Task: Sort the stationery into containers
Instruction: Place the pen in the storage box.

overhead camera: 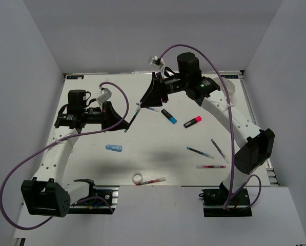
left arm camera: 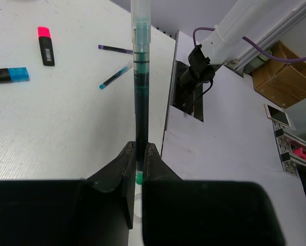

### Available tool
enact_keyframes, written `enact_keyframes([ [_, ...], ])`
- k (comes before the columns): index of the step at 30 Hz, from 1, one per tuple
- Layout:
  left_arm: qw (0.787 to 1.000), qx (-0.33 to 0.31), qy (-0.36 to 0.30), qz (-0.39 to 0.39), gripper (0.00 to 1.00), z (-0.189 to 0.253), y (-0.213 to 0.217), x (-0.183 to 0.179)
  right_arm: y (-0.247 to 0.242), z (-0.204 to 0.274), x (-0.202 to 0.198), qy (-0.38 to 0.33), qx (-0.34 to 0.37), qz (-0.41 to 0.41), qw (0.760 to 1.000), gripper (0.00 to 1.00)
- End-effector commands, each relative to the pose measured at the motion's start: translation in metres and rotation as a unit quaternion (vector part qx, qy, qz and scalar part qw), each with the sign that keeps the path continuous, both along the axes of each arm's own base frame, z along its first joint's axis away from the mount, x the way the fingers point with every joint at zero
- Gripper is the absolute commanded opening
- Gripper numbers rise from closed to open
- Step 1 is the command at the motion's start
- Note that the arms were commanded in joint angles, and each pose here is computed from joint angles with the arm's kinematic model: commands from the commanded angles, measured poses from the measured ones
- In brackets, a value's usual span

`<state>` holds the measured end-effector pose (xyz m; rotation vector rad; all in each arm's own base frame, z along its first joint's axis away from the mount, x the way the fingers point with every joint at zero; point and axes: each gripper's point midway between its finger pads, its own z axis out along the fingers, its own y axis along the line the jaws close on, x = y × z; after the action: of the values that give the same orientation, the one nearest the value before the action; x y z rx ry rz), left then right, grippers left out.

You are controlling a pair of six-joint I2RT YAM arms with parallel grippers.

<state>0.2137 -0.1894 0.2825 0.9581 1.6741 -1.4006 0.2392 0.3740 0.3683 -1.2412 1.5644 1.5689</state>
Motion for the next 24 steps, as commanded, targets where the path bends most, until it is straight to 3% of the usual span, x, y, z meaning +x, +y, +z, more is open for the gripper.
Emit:
enact_keyframes([
  [1, 1.000, -0.010, -0.017, -0.012, 0.01, 0.008, -0.001, -0.009, 0.003, 0.007, -0.007, -0.008, 0.015, 0.019, 1.000, 0.40],
  [5, 1.000, -0.010, -0.016, -0.010, 0.01, 0.009, -0.001, -0.007, 0.003, 0.003, -0.008, -0.005, 0.012, 0.020, 1.000, 0.34],
  [7, 1.000, -0.010, -0.013, -0.009, 0.02, 0.009, -0.001, -0.006, 0.003, 0.002, -0.009, -0.005, 0.011, 0.020, 1.000, 0.26],
  [11, 1.000, -0.007, -0.014, -0.005, 0.09, 0.008, -0.001, -0.005, 0.003, 0.002, -0.007, -0.004, 0.010, 0.015, 1.000, 0.01],
  [15, 1.000, -0.005, -0.016, -0.001, 0.35, 0.010, -0.001, -0.005, 0.000, 0.002, -0.003, -0.001, 0.009, 0.006, 1.000, 0.00],
  [17, 1.000, -0.001, -0.011, 0.009, 0.91, 0.010, 0.000, -0.003, -0.001, 0.002, -0.003, -0.001, 0.005, 0.000, 1.000, 0.00],
  [18, 0.999, 0.011, -0.011, 0.028, 0.98, 0.008, 0.001, 0.003, -0.005, 0.003, 0.002, -0.015, 0.003, -0.014, 1.000, 0.00],
  [24, 0.986, 0.054, 0.007, 0.155, 0.98, 0.013, 0.020, 0.045, -0.050, -0.014, 0.035, -0.051, -0.054, -0.111, 0.991, 0.00],
])
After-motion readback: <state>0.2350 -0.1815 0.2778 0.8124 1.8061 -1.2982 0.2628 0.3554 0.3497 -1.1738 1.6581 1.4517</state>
